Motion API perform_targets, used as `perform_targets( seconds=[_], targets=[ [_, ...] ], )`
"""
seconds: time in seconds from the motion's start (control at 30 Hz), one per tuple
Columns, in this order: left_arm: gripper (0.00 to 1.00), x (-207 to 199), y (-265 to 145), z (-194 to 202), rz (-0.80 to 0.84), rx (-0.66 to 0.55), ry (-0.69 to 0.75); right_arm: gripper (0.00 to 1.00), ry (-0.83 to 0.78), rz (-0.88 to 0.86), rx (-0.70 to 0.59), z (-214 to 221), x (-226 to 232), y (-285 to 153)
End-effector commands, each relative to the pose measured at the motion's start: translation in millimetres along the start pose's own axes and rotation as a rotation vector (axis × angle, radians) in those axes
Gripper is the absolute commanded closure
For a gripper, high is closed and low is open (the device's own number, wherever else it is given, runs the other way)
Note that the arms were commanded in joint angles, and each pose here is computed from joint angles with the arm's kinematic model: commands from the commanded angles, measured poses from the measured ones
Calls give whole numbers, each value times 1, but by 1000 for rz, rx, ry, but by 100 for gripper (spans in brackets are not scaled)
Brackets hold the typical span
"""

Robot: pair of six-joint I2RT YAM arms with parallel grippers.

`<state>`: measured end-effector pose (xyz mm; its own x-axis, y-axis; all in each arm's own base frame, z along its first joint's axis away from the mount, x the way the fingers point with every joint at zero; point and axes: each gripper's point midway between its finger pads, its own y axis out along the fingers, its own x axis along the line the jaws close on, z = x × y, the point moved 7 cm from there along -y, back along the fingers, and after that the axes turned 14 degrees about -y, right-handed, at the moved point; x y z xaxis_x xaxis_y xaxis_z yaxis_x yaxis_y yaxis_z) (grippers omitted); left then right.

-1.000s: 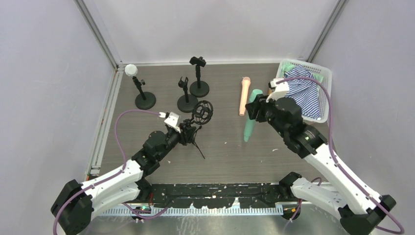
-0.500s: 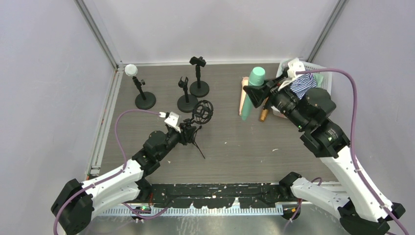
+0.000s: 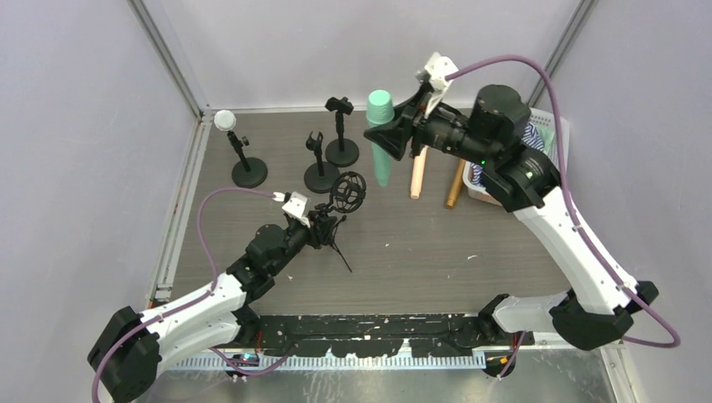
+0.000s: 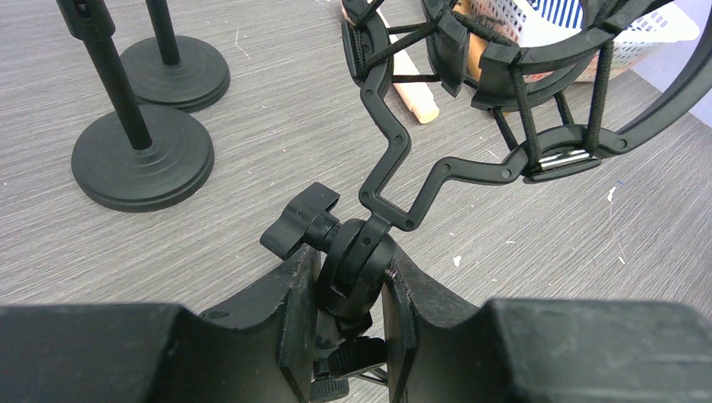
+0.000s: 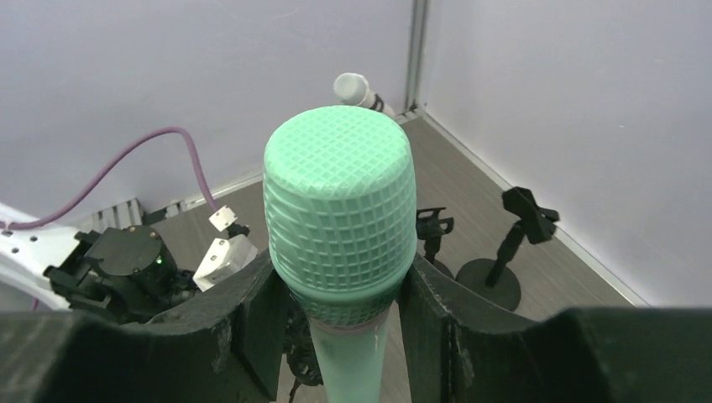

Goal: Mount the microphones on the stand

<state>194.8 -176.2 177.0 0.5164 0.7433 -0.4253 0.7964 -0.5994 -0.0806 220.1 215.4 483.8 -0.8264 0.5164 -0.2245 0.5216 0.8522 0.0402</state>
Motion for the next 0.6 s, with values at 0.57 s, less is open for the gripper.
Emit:
perform_targets(
  seconds=[0.57],
  targets=[
    [100, 1, 1, 11, -6, 82, 2, 99, -151, -262, -25, -30, 53, 77]
  ],
)
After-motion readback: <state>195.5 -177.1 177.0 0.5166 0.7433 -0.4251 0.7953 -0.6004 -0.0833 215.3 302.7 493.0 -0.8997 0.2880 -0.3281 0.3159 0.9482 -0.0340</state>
